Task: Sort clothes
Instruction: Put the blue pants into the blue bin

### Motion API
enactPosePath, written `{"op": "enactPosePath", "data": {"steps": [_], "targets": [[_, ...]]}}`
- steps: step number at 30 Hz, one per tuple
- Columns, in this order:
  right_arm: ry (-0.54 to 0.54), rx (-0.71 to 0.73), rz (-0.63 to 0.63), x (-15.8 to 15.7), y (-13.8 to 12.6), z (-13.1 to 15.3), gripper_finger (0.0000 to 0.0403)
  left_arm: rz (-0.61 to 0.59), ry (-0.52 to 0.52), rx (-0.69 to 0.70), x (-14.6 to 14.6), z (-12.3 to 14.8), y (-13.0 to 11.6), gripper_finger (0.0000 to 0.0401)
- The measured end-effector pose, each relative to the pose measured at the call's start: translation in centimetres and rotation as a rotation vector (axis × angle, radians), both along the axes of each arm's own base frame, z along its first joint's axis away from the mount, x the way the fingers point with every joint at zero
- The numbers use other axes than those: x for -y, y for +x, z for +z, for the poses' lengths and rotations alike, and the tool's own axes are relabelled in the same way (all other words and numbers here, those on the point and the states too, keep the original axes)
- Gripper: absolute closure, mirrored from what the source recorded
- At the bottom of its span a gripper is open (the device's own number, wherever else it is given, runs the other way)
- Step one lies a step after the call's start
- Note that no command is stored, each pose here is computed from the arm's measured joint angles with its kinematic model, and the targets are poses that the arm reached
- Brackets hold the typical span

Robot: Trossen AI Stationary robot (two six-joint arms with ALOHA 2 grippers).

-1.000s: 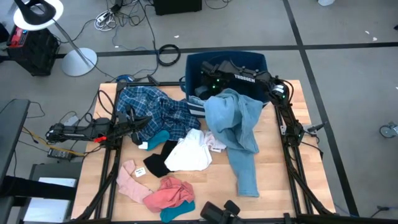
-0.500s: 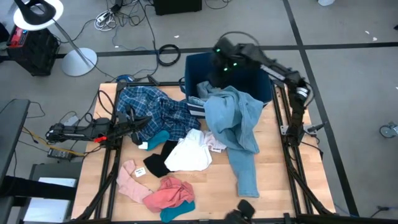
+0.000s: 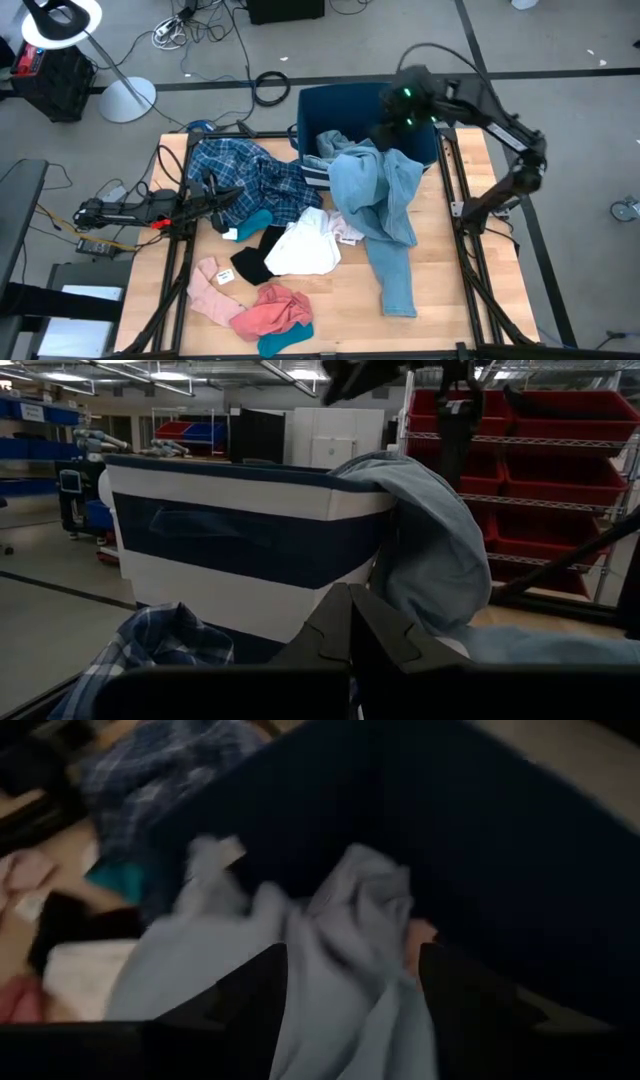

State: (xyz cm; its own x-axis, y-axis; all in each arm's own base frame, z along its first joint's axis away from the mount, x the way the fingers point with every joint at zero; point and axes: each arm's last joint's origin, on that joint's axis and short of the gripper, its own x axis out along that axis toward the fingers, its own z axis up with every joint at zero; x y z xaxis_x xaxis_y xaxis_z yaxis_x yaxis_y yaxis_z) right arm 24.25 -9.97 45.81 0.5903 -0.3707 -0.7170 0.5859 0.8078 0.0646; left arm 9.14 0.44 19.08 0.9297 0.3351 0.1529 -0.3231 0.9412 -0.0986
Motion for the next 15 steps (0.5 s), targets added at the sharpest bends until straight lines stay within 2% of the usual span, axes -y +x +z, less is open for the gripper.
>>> {"op": "enactPosePath", "data": {"steps": [6, 15], "targets": [[-0.002, -0.017, 0.020, -5.9, -2.8, -1.7, 0.0176, 0.000, 0.000, 0.000, 0.0, 0.0, 0.0, 0.0395], [0.020, 0.083, 0.006, -12.4, -7.5, -7.7, 0.0176, 0.000, 0.000, 0.000, 0.0, 0.0, 0.0, 0.0395]]}}
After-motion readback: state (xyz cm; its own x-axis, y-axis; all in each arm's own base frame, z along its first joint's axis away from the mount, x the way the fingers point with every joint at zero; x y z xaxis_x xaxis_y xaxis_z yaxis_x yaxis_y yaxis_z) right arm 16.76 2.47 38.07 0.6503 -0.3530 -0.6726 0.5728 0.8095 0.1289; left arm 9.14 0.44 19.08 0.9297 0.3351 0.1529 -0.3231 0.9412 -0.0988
